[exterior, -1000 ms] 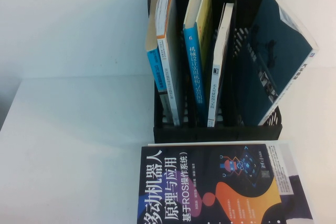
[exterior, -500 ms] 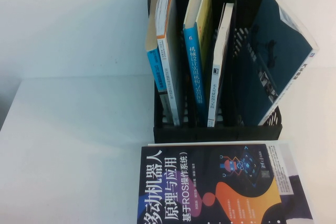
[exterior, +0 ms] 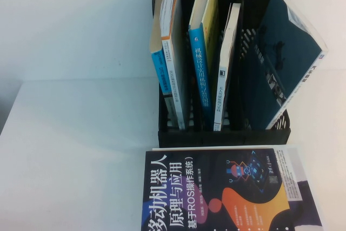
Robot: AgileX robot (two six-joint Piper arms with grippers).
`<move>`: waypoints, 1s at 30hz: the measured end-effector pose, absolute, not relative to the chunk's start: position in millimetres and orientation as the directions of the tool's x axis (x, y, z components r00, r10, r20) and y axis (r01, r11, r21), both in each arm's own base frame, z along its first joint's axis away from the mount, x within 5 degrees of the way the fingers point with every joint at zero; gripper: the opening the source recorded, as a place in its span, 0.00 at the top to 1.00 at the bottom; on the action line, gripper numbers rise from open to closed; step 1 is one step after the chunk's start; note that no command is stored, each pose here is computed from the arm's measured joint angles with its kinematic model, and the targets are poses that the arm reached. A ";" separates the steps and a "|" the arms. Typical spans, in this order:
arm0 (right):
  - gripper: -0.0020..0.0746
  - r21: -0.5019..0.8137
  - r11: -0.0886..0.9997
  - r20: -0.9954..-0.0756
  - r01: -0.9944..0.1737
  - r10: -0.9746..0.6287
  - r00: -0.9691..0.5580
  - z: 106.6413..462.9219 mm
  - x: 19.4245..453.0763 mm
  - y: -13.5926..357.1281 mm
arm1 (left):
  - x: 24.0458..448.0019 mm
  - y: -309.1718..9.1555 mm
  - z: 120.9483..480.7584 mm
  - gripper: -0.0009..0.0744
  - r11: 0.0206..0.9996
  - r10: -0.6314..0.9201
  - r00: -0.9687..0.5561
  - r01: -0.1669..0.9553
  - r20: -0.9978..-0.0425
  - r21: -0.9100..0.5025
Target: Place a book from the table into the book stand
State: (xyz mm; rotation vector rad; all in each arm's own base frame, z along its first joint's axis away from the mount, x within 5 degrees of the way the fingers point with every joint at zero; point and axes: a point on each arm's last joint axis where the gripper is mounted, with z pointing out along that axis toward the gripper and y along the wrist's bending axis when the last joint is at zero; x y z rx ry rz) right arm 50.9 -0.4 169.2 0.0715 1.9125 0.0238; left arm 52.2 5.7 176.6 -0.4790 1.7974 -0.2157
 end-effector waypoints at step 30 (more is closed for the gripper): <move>0.98 0.052 0.998 -0.940 0.038 0.062 -0.335 169.2 50.9 -0.4 | 52.5 -5.7 176.9 0.99 0.856 -0.511 -0.271 -0.080 -0.816 -0.510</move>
